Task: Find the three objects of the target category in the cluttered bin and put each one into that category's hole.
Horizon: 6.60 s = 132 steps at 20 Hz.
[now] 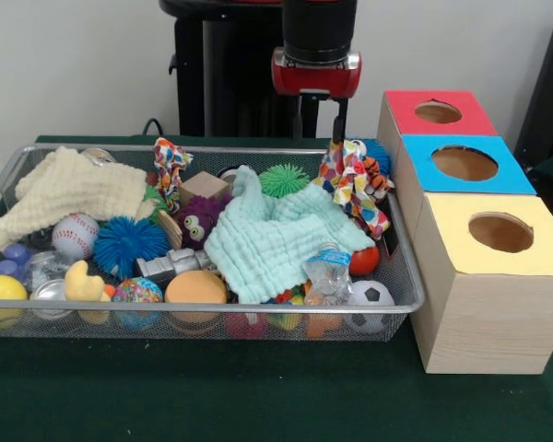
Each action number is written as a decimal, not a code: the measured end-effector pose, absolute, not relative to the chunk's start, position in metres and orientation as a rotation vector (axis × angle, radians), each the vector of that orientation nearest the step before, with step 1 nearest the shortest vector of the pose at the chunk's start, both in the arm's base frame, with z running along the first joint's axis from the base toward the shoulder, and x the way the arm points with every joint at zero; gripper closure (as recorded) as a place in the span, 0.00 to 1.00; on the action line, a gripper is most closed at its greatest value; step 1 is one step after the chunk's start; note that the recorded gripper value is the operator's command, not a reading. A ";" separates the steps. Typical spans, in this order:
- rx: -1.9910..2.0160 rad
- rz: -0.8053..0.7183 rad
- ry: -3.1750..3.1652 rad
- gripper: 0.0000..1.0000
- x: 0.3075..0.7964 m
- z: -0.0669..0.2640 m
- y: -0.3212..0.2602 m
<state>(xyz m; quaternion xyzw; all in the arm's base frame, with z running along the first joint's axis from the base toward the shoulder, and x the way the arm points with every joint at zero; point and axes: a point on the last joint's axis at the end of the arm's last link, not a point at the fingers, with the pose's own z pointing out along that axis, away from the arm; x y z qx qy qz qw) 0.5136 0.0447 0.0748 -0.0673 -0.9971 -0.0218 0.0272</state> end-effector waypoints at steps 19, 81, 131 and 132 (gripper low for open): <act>-0.040 -0.121 -3.063 0.00 0.486 0.035 0.112; -0.132 -0.081 -2.903 1.00 0.513 0.056 0.116; -0.212 -0.148 -2.742 1.00 0.664 0.141 0.144; -0.202 -0.150 -2.743 1.00 0.664 0.141 0.151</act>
